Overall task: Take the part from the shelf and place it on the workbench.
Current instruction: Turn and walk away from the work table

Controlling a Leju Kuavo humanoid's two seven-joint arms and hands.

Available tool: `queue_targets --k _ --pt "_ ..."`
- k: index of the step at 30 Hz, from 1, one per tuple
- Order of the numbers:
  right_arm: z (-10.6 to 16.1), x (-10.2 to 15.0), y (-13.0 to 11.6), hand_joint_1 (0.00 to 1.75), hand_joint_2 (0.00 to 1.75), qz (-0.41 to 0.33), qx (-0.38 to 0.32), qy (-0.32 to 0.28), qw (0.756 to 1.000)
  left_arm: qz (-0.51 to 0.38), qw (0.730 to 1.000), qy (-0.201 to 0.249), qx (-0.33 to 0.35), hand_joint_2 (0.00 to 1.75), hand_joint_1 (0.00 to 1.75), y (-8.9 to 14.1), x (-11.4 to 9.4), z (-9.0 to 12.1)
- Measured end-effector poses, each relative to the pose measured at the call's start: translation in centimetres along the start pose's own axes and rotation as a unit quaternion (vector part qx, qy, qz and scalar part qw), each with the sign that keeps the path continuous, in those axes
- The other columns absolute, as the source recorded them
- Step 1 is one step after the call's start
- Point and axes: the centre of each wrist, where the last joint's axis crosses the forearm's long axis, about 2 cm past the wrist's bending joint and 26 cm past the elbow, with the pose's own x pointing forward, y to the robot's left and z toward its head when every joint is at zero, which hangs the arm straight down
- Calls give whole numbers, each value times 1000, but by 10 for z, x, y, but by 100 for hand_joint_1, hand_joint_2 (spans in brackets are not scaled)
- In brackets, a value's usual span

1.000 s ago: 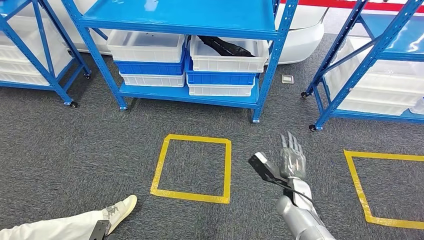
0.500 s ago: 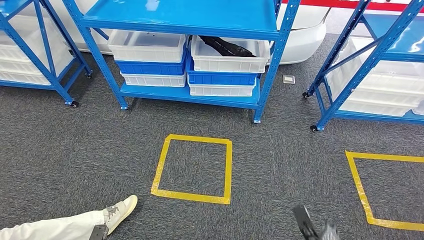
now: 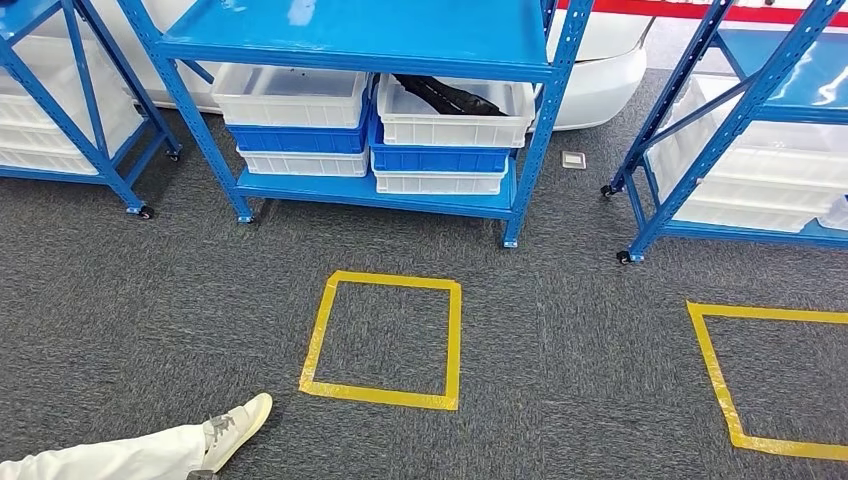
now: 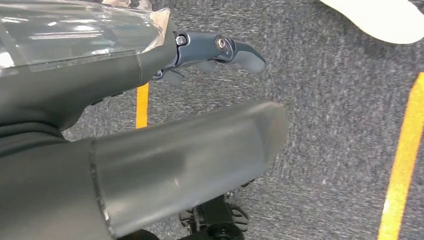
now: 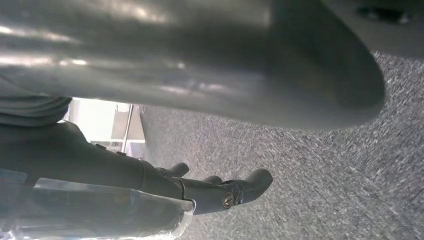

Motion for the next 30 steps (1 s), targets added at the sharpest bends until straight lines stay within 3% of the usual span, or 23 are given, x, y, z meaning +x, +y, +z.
queue_targets --k 30 --pt "-2 -7 6 0 0 18 18 -1 1000 -6 1000 13 -17 0 0 -2 -11 5"
